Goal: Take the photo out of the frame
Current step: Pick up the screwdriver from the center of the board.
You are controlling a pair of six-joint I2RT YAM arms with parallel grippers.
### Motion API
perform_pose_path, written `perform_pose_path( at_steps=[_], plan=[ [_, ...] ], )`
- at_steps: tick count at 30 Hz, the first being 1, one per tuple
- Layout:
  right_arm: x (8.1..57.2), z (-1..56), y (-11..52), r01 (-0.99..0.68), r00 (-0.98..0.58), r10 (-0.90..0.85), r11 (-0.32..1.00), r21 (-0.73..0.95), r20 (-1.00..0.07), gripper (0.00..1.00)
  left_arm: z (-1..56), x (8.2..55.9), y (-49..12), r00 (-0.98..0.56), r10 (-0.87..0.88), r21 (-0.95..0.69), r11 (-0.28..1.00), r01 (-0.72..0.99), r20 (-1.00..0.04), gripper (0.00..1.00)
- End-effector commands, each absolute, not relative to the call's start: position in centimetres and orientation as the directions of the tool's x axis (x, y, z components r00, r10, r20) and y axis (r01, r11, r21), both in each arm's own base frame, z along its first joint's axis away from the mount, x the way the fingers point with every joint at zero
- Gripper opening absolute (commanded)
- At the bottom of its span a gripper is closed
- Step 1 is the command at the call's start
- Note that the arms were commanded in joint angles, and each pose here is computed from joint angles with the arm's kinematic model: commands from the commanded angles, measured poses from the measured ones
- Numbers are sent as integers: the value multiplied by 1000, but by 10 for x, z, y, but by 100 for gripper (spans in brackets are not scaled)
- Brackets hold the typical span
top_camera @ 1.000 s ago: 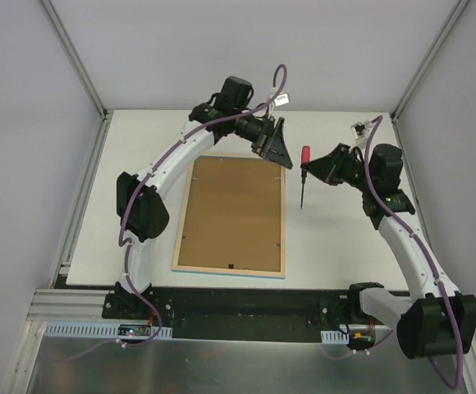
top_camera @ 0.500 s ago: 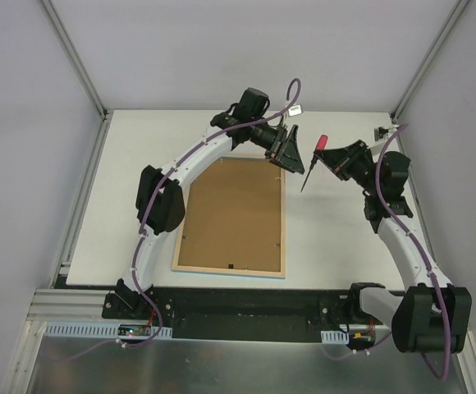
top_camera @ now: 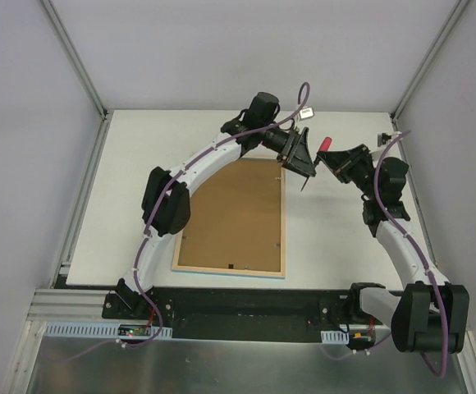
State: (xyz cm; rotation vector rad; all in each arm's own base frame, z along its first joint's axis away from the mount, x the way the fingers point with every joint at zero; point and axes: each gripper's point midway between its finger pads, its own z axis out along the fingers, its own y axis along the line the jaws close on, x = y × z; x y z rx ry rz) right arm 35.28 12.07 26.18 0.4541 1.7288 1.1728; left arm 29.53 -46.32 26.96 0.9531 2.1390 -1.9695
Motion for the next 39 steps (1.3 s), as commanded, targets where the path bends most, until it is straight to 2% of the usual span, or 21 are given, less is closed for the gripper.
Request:
perform_pose_path(
  at_steps=[1, 5, 9, 14, 19, 20, 22, 24, 26, 31, 39],
  plan=[
    [352, 291, 116, -290, -388, 734, 477, 830, -557, 1, 265, 287, -471, -804, 407, -890, -54, 453, -433, 67],
    [350, 294, 116, -298, -383, 736, 474, 828, -559, 1, 260, 286, -472, -809, 412, -897, -47, 439, -418, 48],
    [349, 297, 116, -305, -379, 735, 474, 826, -562, 1, 256, 285, -472, -813, 413, -900, -40, 434, -411, 38],
    [347, 297, 117, -308, -381, 731, 478, 823, -566, 1, 256, 286, -473, -816, 406, -899, -31, 436, -410, 1],
    [347, 293, 117, -301, -394, 701, 512, 804, -594, 1, 258, 282, -470, -809, 412, -896, -42, 443, -419, 0],
    [345, 294, 120, -320, -406, 672, 530, 785, -619, 11, 259, 281, -469, -805, 415, -894, -49, 445, -424, 0],
    [340, 296, 126, -369, -438, 591, 570, 734, -678, 41, 262, 276, -463, -791, 425, -888, -72, 455, -440, 0],
    [330, 298, 135, -433, -483, 490, 587, 684, -726, 61, 268, 268, -454, -775, 434, -879, -97, 467, -459, 0],
    [321, 299, 142, -488, -521, 408, 578, 654, -749, 71, 270, 264, -445, -766, 444, -878, -114, 466, -464, 0],
    [313, 292, 139, -515, -587, 272, 602, 610, -763, 71, 283, 257, -425, -751, 454, -871, -147, 468, -480, 0],
    [326, 285, 145, -498, -644, 271, 561, 661, -716, 65, 289, 242, -414, -738, 466, -867, -160, 471, -487, 0]
  ],
)
